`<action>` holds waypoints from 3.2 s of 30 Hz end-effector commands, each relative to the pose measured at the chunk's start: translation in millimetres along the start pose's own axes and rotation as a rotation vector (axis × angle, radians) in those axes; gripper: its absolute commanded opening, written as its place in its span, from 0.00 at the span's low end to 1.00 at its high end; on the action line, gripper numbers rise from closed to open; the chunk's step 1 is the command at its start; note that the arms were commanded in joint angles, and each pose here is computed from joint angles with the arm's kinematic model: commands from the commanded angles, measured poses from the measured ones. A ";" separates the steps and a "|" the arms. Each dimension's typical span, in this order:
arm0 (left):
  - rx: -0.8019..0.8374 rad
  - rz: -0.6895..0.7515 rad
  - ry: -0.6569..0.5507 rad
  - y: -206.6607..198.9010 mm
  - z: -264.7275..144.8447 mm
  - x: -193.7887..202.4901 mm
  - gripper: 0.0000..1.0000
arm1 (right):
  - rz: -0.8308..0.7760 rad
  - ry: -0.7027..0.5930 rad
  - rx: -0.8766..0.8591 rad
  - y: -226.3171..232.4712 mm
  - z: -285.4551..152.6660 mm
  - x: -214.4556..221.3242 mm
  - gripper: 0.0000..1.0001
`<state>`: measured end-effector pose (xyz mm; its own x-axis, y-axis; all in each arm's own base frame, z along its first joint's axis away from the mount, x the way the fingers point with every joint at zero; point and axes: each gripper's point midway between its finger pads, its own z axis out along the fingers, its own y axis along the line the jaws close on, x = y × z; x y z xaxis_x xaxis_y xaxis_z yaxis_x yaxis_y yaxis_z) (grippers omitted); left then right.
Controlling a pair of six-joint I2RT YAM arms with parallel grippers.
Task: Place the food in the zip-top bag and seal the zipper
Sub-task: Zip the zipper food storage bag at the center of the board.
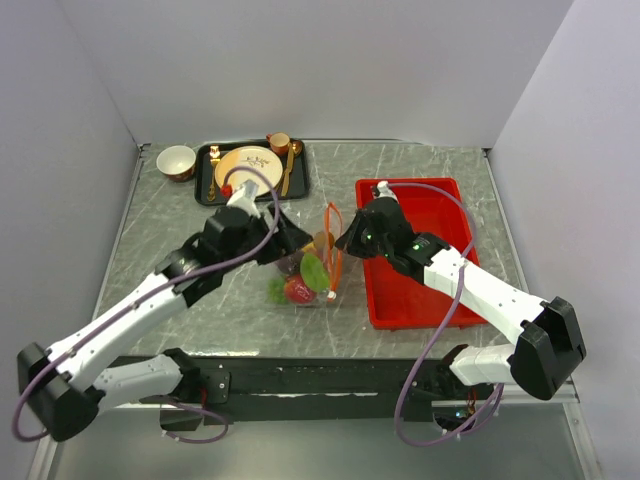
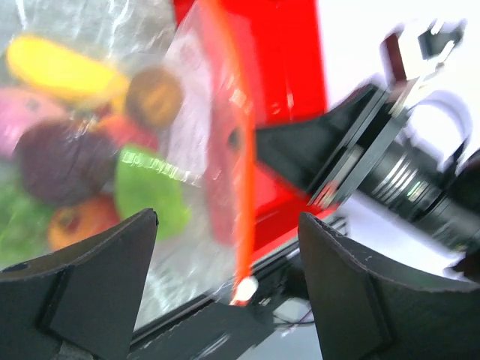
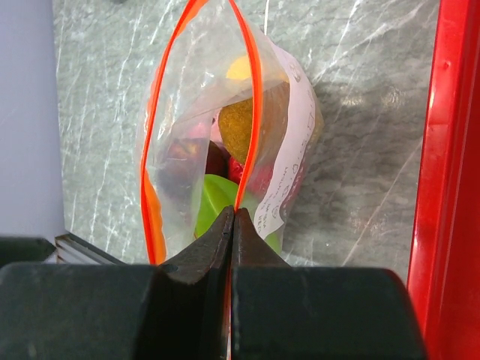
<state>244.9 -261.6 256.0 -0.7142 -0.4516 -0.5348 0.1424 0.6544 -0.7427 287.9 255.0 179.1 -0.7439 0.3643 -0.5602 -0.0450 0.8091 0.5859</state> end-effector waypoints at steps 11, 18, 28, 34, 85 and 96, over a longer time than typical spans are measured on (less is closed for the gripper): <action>-0.063 0.364 -0.097 23.4 -24.2 101.9 0.82 | 0.012 0.001 0.006 20.1 -3.2 -29.6 0.00; -0.300 0.523 -0.293 42.0 -16.2 111.0 0.82 | -0.010 0.020 -0.011 27.8 -4.3 -33.2 0.00; -0.472 0.522 -0.537 58.9 -21.6 97.2 0.75 | -0.011 0.043 -0.031 31.4 -5.6 -31.8 0.01; -0.249 0.212 -0.459 18.6 -31.3 83.2 0.74 | -0.022 0.046 -0.015 27.9 -5.1 -32.7 0.01; 0.214 -0.870 0.072 17.9 5.1 96.0 0.67 | 0.017 -0.048 0.033 5.6 -23.8 -36.4 0.03; 0.243 -0.906 0.119 6.0 19.0 100.0 0.63 | 0.020 -0.042 0.025 7.2 -22.7 -35.1 0.03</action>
<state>183.0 -305.2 164.5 -0.6691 -0.6854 0.2874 -0.4042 0.0111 -0.9146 291.2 239.3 192.9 -0.7631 0.3557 -0.5396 0.0053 0.8383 0.5452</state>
